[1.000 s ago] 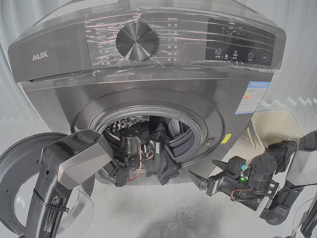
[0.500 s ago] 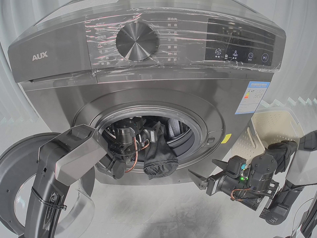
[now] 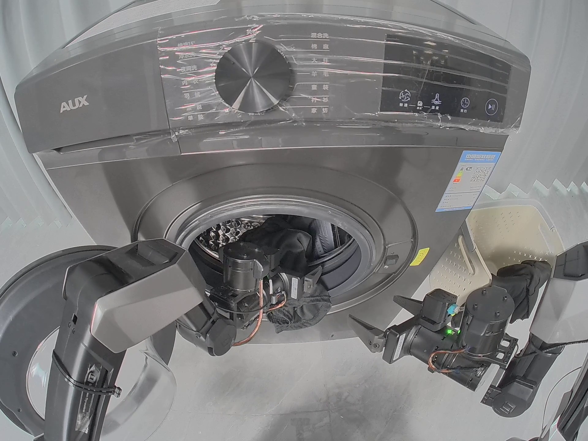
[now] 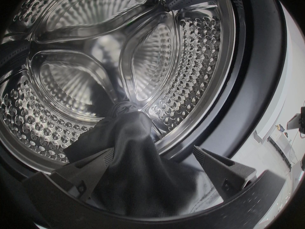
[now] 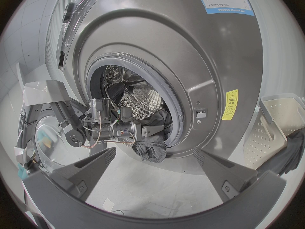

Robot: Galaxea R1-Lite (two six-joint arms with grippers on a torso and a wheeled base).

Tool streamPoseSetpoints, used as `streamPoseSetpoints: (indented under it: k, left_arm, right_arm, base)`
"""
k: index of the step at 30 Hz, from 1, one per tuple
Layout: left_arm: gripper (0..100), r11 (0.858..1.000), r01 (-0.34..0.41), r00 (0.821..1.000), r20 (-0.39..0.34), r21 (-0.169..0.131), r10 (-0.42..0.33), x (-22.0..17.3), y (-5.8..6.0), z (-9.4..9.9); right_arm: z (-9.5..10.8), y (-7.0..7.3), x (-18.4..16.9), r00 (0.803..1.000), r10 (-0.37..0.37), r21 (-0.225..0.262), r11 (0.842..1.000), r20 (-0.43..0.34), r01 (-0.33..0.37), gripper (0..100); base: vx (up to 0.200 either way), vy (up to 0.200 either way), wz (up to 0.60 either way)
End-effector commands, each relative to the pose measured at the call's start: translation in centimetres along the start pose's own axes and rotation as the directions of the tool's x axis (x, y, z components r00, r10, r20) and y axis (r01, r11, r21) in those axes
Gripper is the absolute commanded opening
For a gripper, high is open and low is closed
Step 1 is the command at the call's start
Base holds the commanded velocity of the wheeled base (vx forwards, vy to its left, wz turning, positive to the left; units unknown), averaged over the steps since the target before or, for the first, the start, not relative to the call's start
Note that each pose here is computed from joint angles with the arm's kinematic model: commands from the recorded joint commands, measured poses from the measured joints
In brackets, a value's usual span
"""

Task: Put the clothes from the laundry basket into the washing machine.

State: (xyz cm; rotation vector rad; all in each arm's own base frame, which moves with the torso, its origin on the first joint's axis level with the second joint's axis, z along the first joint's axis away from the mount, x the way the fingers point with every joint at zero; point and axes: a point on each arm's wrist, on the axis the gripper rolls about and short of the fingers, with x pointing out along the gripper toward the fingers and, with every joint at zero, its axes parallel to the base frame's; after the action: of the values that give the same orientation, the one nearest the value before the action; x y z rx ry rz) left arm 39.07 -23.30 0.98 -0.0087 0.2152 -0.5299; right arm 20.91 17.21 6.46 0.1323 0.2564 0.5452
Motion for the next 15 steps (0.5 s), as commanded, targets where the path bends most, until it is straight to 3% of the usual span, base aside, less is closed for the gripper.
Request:
streamPoseSetpoints:
  k: [1, 5, 6, 15]
  left_arm:
    - [100, 1.0, 0.007, 1.0, -0.025, 0.001, -0.007, -0.3, -0.2, -0.4]
    - [100, 1.0, 0.008, 0.999, -0.042, 0.013, -0.008, -0.2, -0.1, -1.1]
    - [0, 1.0, 0.007, 0.999, -0.043, 0.017, -0.006, -0.2, 0.0, -1.2]
    - [0, 1.0, -0.011, 0.999, -0.033, 0.022, 0.011, 0.4, 0.4, -1.4]
  right_arm:
    - [0.0, 0.0, 0.0, 1.0, 0.001, 0.0, 1.0, 0.0, -0.001, 100]
    - [0.0, 0.0, 0.0, 1.0, 0.0, 0.0, 1.0, 0.0, 0.0, 100]
    - [0.0, 0.0, 0.0, 1.0, 0.0, 0.0, 1.0, 0.002, 0.0, 100]
    - [0.1, 0.1, 0.0, 1.0, 0.002, 0.0, 1.0, 0.003, -0.002, 100]
  base:
    - [0.0, 0.0, 0.0]
    - [0.0, 0.0, 0.0]
    - [0.0, 0.0, 0.0]
    - [0.0, 0.0, 0.0]
